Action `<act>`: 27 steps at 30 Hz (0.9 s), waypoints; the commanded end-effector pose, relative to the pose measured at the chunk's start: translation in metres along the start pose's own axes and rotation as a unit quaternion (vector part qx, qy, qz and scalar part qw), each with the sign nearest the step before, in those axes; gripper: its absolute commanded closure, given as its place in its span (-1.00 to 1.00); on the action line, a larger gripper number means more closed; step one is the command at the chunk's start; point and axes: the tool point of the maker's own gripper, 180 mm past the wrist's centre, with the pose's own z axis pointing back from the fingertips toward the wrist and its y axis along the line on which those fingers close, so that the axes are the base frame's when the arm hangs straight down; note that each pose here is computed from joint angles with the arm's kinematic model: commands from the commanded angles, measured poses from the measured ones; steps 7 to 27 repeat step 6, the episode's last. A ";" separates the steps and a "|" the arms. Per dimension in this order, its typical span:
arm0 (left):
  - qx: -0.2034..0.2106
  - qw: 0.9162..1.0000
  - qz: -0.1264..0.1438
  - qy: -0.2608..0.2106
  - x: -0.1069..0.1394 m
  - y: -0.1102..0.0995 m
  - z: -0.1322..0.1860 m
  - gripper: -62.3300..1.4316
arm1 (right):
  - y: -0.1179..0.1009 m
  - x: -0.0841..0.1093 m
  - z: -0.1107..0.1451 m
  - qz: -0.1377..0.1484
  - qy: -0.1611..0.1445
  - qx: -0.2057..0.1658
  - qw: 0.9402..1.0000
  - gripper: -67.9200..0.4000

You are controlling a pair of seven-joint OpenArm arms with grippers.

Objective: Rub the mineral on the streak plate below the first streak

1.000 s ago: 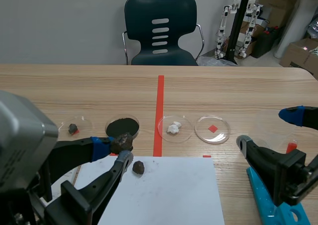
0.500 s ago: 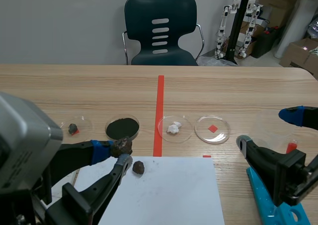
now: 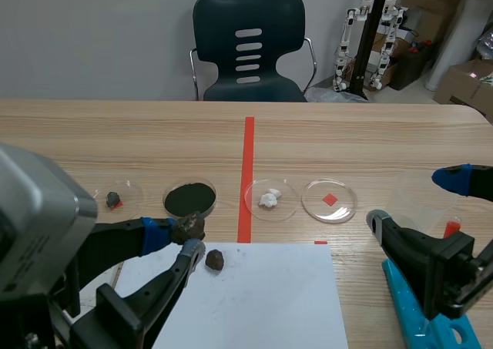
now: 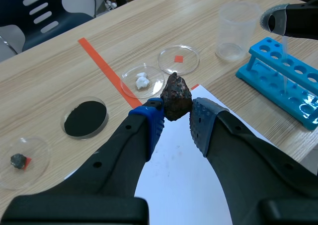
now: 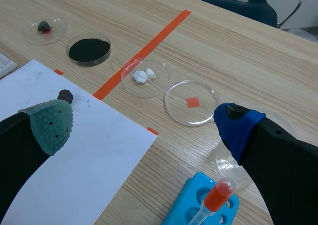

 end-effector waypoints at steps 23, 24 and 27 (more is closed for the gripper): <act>0.003 1.000 0.001 -0.017 0.008 0.002 -0.001 0.55 | 0.000 0.012 0.000 0.003 -0.019 0.001 1.000 -0.74; 0.003 1.000 0.001 -0.017 0.008 0.002 -0.001 0.55 | 0.000 0.012 0.000 0.003 -0.019 0.001 1.000 -0.74; 0.003 1.000 0.001 -0.017 0.008 0.002 -0.001 0.55 | 0.000 0.012 0.000 0.003 -0.019 0.001 1.000 -0.74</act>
